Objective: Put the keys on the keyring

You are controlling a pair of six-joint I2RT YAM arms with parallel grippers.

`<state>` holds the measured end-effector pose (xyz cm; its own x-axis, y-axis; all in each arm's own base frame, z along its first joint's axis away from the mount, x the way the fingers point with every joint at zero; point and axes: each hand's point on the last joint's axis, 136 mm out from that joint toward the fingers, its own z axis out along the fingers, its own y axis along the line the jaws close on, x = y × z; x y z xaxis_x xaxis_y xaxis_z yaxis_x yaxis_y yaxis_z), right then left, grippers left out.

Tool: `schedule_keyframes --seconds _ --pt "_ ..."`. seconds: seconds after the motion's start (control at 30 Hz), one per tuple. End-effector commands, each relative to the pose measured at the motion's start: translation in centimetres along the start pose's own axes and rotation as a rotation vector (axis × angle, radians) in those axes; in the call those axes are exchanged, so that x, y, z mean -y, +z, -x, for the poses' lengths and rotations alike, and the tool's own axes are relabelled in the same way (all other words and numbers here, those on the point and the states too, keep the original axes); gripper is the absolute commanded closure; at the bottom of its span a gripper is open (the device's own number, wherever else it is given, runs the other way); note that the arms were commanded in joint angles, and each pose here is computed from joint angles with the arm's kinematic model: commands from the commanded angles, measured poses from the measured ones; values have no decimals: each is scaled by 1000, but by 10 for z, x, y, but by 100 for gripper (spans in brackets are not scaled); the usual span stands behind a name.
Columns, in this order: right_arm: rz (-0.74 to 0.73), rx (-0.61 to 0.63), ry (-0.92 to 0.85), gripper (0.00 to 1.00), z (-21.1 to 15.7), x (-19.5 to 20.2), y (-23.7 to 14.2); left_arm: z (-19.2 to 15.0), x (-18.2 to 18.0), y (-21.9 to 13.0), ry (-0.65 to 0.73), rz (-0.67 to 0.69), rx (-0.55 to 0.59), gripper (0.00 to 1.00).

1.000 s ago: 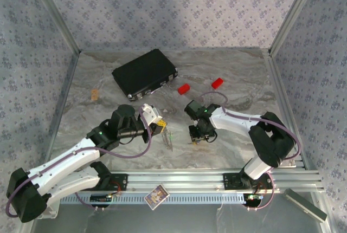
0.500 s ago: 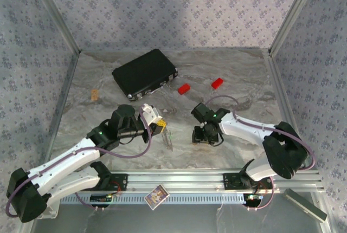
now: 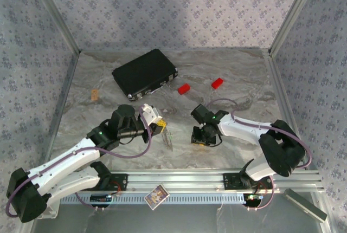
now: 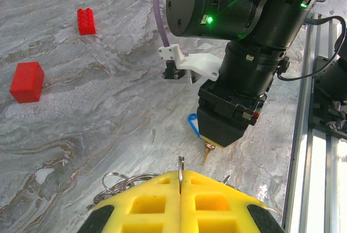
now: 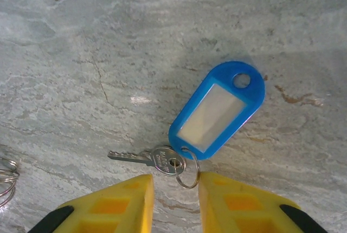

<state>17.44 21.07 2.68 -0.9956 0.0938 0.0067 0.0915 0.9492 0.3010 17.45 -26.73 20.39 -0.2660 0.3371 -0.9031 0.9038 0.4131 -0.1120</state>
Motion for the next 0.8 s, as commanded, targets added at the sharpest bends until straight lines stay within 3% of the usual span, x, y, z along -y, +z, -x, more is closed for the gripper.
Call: schedule_keyframes --seconds 0.0,0.77 --pt "-23 -16 31 72 -2 7 4 17 4 -3 44 -13 66 100" --pt "-67 11 14 87 5 13 4 17 3 -3 47 -13 66 100"
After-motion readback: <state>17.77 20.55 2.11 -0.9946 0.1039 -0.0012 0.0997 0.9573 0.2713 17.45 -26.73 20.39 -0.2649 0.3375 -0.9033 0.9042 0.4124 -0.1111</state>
